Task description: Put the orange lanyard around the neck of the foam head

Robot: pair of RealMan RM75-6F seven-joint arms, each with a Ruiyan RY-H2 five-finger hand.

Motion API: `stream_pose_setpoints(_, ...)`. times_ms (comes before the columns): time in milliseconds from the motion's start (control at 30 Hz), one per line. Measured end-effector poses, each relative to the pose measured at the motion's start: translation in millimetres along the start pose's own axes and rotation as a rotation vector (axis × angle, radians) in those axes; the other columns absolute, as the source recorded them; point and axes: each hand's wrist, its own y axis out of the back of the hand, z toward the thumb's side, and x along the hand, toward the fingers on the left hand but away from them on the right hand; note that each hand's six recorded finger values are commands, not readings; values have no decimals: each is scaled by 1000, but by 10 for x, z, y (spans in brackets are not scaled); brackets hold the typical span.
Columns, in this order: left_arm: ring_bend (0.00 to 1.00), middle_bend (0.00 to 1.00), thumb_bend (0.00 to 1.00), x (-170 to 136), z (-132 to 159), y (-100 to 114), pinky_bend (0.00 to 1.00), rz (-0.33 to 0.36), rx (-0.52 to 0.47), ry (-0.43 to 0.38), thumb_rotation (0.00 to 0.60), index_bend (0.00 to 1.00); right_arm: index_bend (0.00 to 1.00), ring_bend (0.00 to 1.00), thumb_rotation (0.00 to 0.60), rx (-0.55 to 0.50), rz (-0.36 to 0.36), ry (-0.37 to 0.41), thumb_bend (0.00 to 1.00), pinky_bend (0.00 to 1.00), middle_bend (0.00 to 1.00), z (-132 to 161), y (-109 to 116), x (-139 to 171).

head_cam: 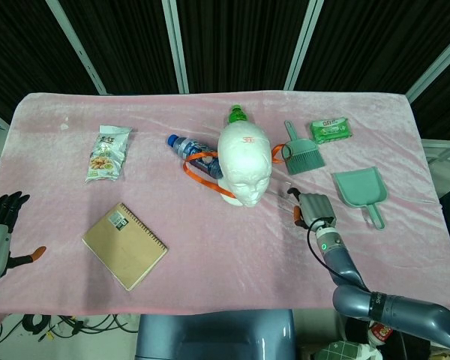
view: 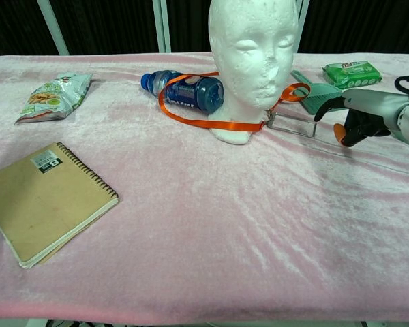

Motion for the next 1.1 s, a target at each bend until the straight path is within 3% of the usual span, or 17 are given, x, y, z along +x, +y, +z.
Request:
stream_pose_setpoints(433,0,70,132,-12,-2,3,0,10,-2,8,600,100,223,983,600,25,35,-17,731,913,991,51,-129,-135)
stream_pose_setpoints(833,0,70,132,-19,-8,2,0,16,2,10,600,100,225,984,600,12,33,-43,740,914,995,68,-119,-282)
stream_pose_setpoints(1100,0,69,133,-16,-6,-7,0,19,1,12,600,100,294,987,600,5,39,-51,740,914,997,41,-151,-288)
